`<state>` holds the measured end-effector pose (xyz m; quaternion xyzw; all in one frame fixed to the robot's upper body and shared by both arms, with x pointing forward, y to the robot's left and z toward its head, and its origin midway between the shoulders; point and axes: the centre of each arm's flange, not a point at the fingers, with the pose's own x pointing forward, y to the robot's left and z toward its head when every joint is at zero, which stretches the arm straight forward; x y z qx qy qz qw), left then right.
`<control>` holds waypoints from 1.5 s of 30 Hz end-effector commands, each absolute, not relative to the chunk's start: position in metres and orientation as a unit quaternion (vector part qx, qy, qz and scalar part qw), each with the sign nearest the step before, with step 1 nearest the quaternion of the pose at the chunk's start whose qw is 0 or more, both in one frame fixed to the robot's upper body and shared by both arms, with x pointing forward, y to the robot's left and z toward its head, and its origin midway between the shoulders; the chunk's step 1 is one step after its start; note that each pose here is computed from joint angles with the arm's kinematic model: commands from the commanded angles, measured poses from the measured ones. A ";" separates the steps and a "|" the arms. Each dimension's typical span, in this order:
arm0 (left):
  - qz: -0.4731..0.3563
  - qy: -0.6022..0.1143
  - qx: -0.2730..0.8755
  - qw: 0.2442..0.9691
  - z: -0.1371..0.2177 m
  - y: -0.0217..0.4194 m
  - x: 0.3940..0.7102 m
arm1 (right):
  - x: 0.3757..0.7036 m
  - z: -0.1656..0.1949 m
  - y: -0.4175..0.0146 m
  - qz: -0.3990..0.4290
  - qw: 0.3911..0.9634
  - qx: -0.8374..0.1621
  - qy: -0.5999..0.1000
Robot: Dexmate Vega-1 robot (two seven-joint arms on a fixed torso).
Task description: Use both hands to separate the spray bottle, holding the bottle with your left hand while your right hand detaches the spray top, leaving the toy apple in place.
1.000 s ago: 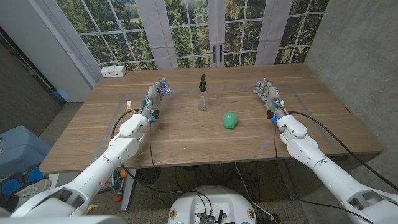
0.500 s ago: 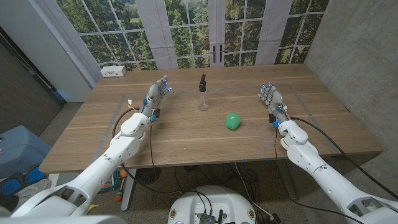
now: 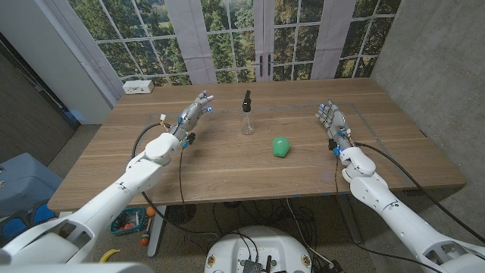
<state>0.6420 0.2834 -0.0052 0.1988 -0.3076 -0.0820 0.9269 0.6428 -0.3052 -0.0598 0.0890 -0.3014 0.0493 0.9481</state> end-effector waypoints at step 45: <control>-0.099 -0.279 0.404 0.866 -0.008 0.238 0.659 | 0.620 -0.052 -0.295 0.020 0.945 0.050 -0.321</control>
